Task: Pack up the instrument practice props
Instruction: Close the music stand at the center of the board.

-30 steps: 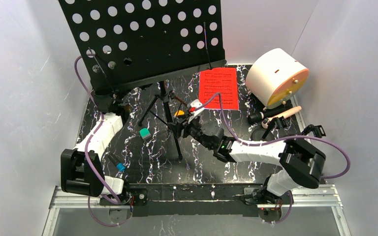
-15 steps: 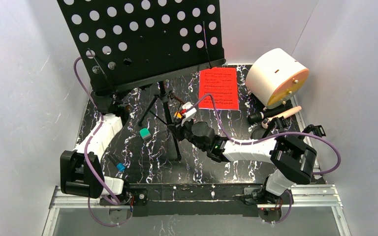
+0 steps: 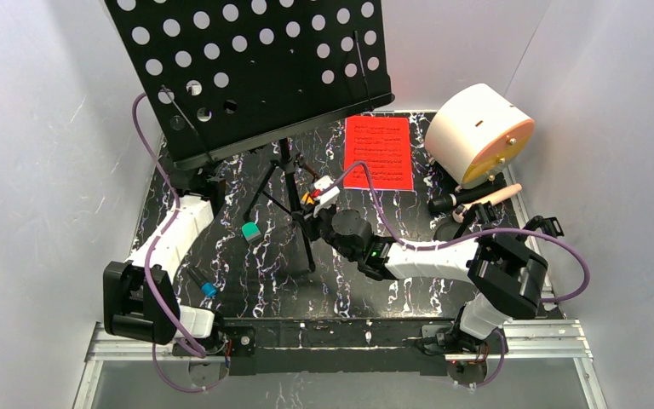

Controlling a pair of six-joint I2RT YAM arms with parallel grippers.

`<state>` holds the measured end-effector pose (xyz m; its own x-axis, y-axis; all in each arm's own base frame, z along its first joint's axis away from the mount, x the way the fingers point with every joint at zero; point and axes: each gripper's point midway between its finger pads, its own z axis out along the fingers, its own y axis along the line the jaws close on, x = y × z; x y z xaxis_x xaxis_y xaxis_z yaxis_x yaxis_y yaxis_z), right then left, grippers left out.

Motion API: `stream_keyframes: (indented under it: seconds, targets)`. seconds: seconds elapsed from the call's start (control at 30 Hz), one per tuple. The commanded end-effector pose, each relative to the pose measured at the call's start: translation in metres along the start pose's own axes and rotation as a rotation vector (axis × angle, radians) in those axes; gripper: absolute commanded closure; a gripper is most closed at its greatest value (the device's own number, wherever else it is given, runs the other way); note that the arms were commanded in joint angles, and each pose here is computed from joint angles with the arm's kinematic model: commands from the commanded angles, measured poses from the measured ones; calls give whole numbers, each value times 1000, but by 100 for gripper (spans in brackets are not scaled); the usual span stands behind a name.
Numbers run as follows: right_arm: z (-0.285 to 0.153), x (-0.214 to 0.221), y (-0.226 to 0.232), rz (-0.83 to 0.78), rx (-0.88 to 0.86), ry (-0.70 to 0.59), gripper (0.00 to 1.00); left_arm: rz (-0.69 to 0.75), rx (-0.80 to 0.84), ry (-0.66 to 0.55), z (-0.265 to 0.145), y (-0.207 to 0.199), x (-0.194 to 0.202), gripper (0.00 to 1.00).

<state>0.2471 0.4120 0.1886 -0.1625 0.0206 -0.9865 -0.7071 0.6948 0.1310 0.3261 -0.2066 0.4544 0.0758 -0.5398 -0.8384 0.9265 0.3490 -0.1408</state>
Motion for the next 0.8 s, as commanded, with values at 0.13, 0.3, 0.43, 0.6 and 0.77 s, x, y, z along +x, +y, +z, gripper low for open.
stream_keyframes:
  seconds: [0.13, 0.3, 0.43, 0.6, 0.77]
  targets:
    - [5, -115, -4, -22, 32, -361, 99, -39, 52, 14, 12, -25, -1, 100]
    - [5, -133, -8, -20, 20, -419, 99, -50, 34, 3, 12, -24, 3, 100]
    - [6, -143, -5, -22, -2, -450, 99, -53, 11, -6, 10, -21, 6, 100]
    - [8, -159, 4, -61, -43, -487, 99, -64, 12, -5, 9, -24, 8, 100]
    - [9, -172, 10, -67, -66, -520, 99, -85, -1, -11, 6, -26, 8, 100]
